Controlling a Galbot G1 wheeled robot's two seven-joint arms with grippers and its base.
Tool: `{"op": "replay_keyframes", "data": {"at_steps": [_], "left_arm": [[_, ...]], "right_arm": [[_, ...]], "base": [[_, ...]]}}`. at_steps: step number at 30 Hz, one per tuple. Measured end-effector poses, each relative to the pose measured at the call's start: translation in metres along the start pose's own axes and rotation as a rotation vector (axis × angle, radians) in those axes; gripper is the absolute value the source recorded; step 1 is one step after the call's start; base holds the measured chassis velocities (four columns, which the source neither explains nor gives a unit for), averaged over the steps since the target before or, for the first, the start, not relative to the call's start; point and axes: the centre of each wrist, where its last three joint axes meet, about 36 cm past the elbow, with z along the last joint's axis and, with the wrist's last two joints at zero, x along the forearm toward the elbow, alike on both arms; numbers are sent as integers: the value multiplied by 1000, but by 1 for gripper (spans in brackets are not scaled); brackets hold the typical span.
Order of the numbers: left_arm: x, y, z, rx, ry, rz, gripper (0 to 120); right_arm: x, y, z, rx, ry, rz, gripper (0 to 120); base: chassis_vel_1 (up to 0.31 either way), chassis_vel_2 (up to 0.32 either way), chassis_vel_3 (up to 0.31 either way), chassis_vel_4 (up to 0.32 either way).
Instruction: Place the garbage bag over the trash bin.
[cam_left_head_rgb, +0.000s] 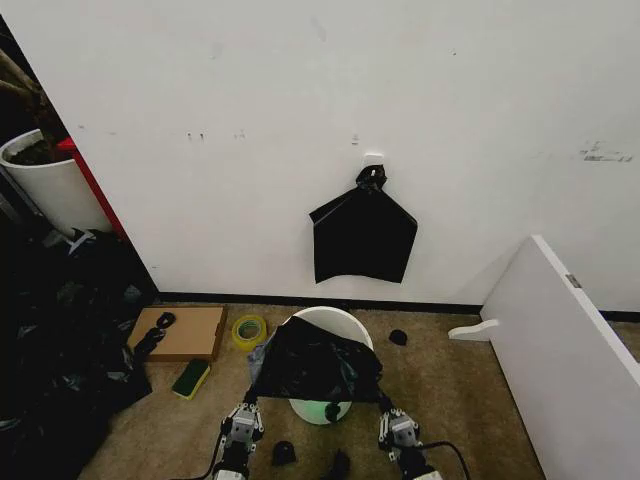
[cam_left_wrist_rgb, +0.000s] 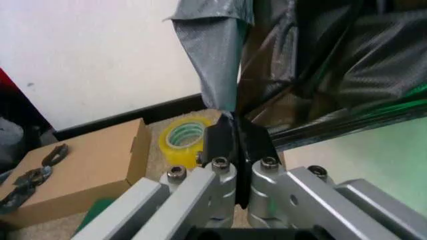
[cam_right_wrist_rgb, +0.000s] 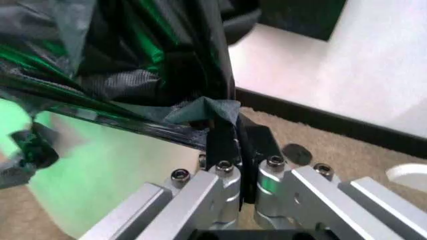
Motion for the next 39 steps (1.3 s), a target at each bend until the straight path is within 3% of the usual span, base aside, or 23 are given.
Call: {"op": "replay_keyframes", "data": {"at_steps": [9, 17, 20, 23, 24, 31, 32, 34, 39], "left_arm": [[-14, 1, 3, 8, 24, 2, 0], [-13, 7, -6, 86, 38, 17, 0], [-9, 11, -13, 114, 74, 35, 7], [-9, 20, -29, 132, 99, 74, 22], [-9, 20, -29, 132, 99, 74, 22], [-20, 64, -41, 67, 16, 321, 50], [-20, 64, -41, 67, 16, 321, 50], [-29, 84, -39, 44, -27, 387, 58], [-60, 151, -31, -72, -123, 668, 80]], "right_arm": [[-11, -3, 7, -50, -13, 4, 0], [5, -16, 6, 34, -127, -127, 1], [13, -29, 7, 61, -143, -200, 14], [18, -42, 8, 83, -152, -246, 27], [18, -42, 8, 83, -152, -246, 27], [21, -60, 10, 120, -151, -267, 56], [21, -60, 10, 120, -151, -267, 56], [22, -61, 10, 124, -152, -271, 65], [23, -59, 11, 125, -153, -278, 85]], "base": [[0, 0, 0, 0], [0, 0, 0, 0], [0, 0, 0, 0], [0, 0, 0, 0], [0, 0, 0, 0], [0, 0, 0, 0], [0, 0, 0, 0], [0, 0, 0, 0], [0, 0, 0, 0]]}}
